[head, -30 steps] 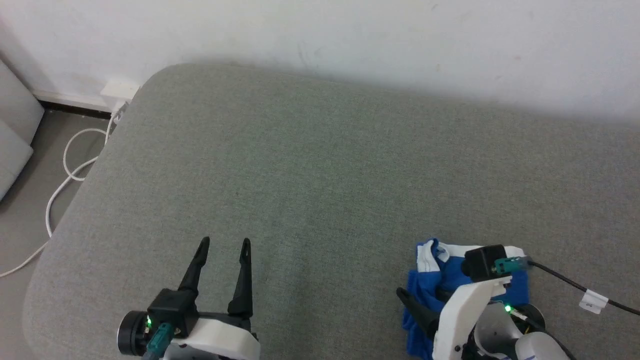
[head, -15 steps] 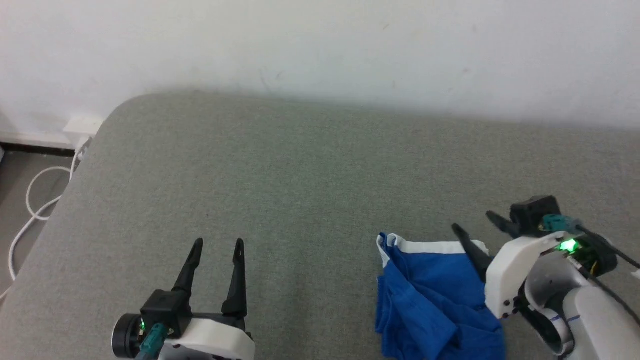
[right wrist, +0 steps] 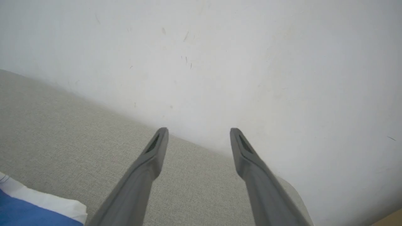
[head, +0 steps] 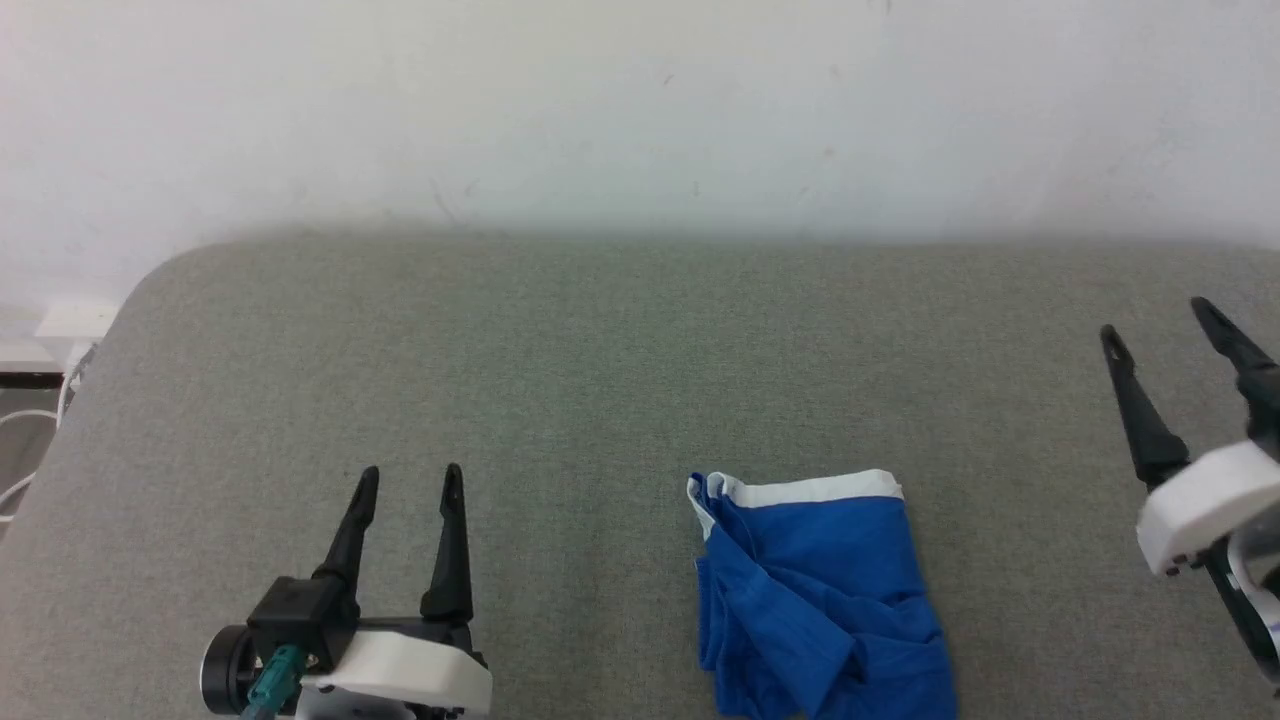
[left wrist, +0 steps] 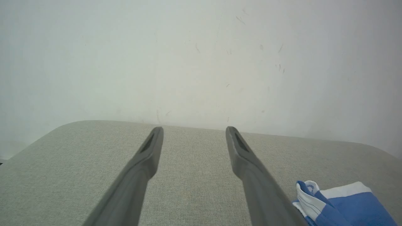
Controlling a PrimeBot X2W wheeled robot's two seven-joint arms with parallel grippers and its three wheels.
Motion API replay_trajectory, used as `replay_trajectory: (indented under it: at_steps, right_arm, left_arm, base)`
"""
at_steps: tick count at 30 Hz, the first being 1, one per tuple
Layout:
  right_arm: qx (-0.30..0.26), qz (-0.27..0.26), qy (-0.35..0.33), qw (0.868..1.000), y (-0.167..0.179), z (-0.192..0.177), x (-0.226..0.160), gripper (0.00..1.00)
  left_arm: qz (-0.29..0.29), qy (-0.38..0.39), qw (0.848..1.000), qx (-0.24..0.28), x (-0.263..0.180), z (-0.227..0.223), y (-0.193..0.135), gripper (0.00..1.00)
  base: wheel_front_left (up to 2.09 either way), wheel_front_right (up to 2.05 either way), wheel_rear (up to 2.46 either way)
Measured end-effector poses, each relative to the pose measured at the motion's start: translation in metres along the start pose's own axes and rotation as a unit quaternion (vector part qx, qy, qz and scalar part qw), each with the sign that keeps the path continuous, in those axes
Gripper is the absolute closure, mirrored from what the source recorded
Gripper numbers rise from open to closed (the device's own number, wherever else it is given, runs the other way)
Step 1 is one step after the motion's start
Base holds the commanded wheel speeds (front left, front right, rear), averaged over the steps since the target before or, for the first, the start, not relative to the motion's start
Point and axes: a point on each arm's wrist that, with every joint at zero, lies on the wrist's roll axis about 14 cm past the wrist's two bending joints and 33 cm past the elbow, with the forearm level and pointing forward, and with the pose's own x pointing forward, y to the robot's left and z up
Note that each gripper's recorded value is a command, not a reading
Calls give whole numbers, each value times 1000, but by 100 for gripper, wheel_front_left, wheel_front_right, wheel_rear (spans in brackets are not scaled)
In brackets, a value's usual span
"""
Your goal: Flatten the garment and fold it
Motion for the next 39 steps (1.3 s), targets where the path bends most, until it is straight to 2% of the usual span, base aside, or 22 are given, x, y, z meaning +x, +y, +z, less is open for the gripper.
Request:
replay_trajectory:
  at_steps: [9, 18, 23, 27, 31, 39]
  right_arm:
    - [65, -68, -68, 993, -10, -5, -41, 0]
    - [114, -77, -84, 987, 12, -15, -56, 0]
    - [124, -44, -51, 990, 31, -27, -48, 0]
    - [161, 18, 46, 986, 63, -58, -42, 0]
    - [196, 81, 154, 965, 95, -93, -44, 0]
    - [241, 159, 324, 901, 144, -149, -59, 0]
  left_arm:
    - [-1, -1, 1000, -1, 1, 0, 1, 0]
    - [2, 6, 1000, -1, -3, -3, 4, 0]
    - [3, 13, 1000, -1, -4, -8, 5, 0]
    - [6, 23, 1000, 0, -5, -14, 6, 0]
    - [9, 37, 999, 0, -5, -23, 7, 0]
    - [24, 54, 998, 5, -3, -33, 16, 0]
  base:
    - [0, 0, 0]
    - [0, 0, 0]
    - [0, 0, 0]
    - [0, 0, 0]
    - [0, 0, 0]
    - [0, 0, 0]
